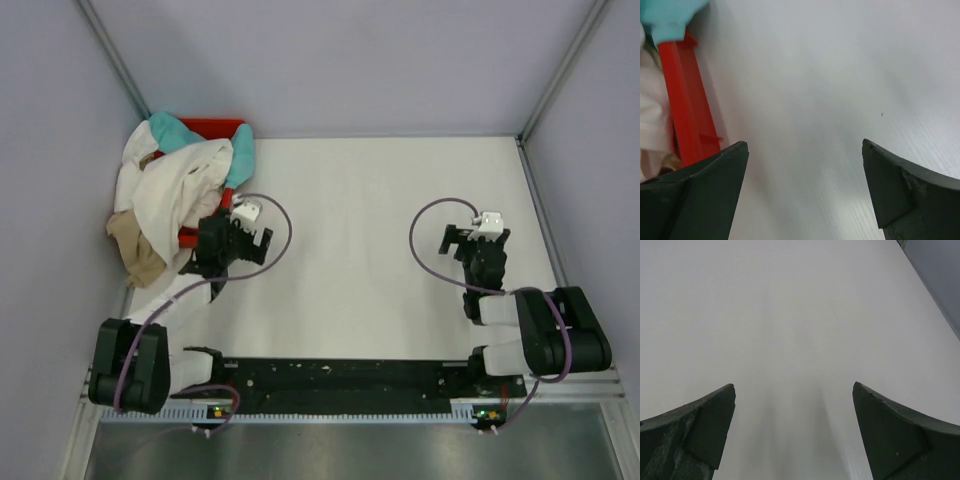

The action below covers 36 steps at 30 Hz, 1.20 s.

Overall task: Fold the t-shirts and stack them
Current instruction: Grab crumpled tshirt from bin with the left arm

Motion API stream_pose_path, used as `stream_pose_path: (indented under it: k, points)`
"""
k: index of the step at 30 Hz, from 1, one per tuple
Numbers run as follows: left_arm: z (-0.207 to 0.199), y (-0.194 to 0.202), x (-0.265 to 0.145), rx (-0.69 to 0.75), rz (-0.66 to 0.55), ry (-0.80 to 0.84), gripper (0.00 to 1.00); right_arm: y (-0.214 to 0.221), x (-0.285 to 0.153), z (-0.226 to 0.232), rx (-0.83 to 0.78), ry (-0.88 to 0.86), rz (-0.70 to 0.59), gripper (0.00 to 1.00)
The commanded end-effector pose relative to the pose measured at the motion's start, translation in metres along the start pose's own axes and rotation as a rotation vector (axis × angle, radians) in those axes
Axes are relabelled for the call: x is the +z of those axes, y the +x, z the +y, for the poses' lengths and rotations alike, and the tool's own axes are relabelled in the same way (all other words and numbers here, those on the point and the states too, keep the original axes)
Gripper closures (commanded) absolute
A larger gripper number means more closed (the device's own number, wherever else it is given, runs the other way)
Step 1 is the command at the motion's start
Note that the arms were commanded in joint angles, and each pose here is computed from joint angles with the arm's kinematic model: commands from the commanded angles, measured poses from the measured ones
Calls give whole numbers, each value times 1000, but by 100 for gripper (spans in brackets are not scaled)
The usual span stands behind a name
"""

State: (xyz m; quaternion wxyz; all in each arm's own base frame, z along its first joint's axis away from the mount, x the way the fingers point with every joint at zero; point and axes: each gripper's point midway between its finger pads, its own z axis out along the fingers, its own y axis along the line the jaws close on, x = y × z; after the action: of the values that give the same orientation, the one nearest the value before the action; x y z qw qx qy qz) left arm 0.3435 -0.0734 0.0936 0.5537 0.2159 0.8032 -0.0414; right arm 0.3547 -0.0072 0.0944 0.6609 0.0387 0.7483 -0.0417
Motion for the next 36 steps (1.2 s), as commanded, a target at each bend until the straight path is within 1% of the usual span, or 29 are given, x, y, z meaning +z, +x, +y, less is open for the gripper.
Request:
stream_pose_path:
  k: [1, 2, 3, 4, 6, 7, 8, 9, 10, 12, 13, 14, 16, 18, 19, 20, 23, 24, 25, 26, 27, 28, 29, 30, 33, 36]
  points:
    - [-1, -80, -6, 24, 82, 154, 1, -21, 4, 0, 20, -2, -69, 1]
    - [-9, -87, -12, 78, 113, 240, 4, -23, 4, -1, 20, -1, -67, 1]
    - [-9, -105, -17, 106, 111, 276, 6, -26, 2, 0, 16, -7, -66, 1]
    - [-9, -115, -22, 109, 135, 295, 6, -31, 2, 2, 13, -17, -55, 1]
    - [9, -135, -23, 124, 167, 239, 6, -45, 0, 1, 13, -11, -31, 1]
    - [22, -141, -21, 135, 190, 182, 4, -60, 0, -1, 38, 8, -40, 1]
    - [40, -146, -18, 142, 221, 106, 2, -68, -2, -1, 97, 19, -37, 1]
    - [56, -144, -12, 140, 266, 39, 1, -87, -1, 6, 128, -17, -57, 1]
    - [72, -145, -7, 132, 295, -19, 1, -101, -1, 20, 146, -90, -65, 1]
    - [106, -135, 7, 117, 380, -142, 1, -123, -7, 59, 151, -309, -65, 2]
    - [121, -135, 13, 111, 399, -175, 1, -130, -12, 77, 151, -408, -47, 2]
    - [132, -129, 23, 102, 425, -192, 1, -136, -16, 89, 144, -471, -36, 1]
    - [153, -117, 39, 95, 467, -224, 1, -141, -21, 107, 105, -549, 6, 1]
    - [174, -102, 60, 93, 498, -259, 1, -153, -27, 120, 75, -601, 5, 1]
    - [184, -100, 72, 90, 493, -290, 1, -155, -30, 126, 69, -626, 5, 1]
    - [205, -93, 77, 71, 501, -335, 1, -159, -34, 132, 70, -655, 0, 1]
    - [237, -93, 93, 90, 526, -436, 1, -166, -41, 146, 73, -718, -18, 1]
    - [244, -94, 97, 101, 529, -457, 3, -168, -43, 150, 78, -734, -22, 1]
    - [249, -94, 99, 108, 530, -470, 11, -169, -43, 153, 75, -746, -25, 1]
    - [249, -94, 101, 115, 529, -470, 26, -173, -44, 156, 74, -753, -31, 1]
    - [248, -93, 102, 113, 528, -461, 43, -172, -44, 159, 67, -766, -28, 1]
    - [243, -92, 102, 113, 529, -435, 64, -174, -45, 162, 65, -774, -31, 1]
    - [239, -91, 101, 107, 531, -416, 89, -175, -45, 164, 66, -780, -31, 1]
    - [237, -92, 97, 99, 532, -407, 100, -176, -45, 164, 70, -782, -33, 1]
    - [233, -110, 78, 99, 518, -402, 100, -182, -47, 171, 80, -806, -41, 1]
    - [235, -143, 50, 125, 467, -424, 100, -188, -49, 180, 63, -832, -52, 1]
